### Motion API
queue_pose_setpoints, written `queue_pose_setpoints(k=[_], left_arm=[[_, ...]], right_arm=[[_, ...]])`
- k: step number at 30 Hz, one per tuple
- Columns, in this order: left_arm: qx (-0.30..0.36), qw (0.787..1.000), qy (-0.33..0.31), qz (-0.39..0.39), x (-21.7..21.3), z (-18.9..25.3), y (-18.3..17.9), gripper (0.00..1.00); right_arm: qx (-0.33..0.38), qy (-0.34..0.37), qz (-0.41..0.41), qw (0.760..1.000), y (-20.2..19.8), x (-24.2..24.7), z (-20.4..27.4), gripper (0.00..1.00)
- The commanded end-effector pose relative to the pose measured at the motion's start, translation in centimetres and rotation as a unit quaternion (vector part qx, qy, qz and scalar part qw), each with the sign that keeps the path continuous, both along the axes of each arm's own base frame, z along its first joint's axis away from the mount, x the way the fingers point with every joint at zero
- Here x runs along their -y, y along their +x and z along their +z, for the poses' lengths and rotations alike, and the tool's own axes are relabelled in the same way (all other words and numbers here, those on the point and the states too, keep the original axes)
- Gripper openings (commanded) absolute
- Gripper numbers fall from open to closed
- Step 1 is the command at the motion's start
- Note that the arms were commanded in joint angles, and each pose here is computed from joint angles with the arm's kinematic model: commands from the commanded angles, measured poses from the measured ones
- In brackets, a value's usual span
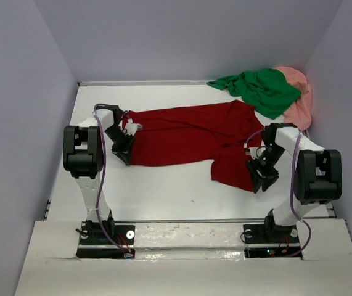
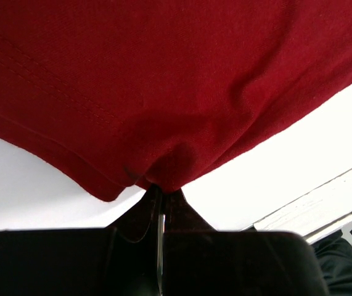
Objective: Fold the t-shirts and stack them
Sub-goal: Fold the tshirt
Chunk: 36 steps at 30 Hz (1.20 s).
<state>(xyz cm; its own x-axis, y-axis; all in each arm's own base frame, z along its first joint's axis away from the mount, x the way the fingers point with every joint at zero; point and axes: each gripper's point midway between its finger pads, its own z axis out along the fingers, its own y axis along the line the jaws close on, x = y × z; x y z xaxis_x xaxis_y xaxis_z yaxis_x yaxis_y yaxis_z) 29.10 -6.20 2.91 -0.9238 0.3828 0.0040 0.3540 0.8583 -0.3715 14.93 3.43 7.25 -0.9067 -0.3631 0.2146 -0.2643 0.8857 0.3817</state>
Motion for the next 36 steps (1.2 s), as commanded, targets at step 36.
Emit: queue_pose_setpoints(k=[36], left_arm=[[-0.002, 0.999, -0.022, -0.029, 1.4, 0.9, 0.3, 0.0]], right_arm=[[0.243, -0.013, 0.116, 0.963, 7.6, 1.9, -2.7, 0.51]])
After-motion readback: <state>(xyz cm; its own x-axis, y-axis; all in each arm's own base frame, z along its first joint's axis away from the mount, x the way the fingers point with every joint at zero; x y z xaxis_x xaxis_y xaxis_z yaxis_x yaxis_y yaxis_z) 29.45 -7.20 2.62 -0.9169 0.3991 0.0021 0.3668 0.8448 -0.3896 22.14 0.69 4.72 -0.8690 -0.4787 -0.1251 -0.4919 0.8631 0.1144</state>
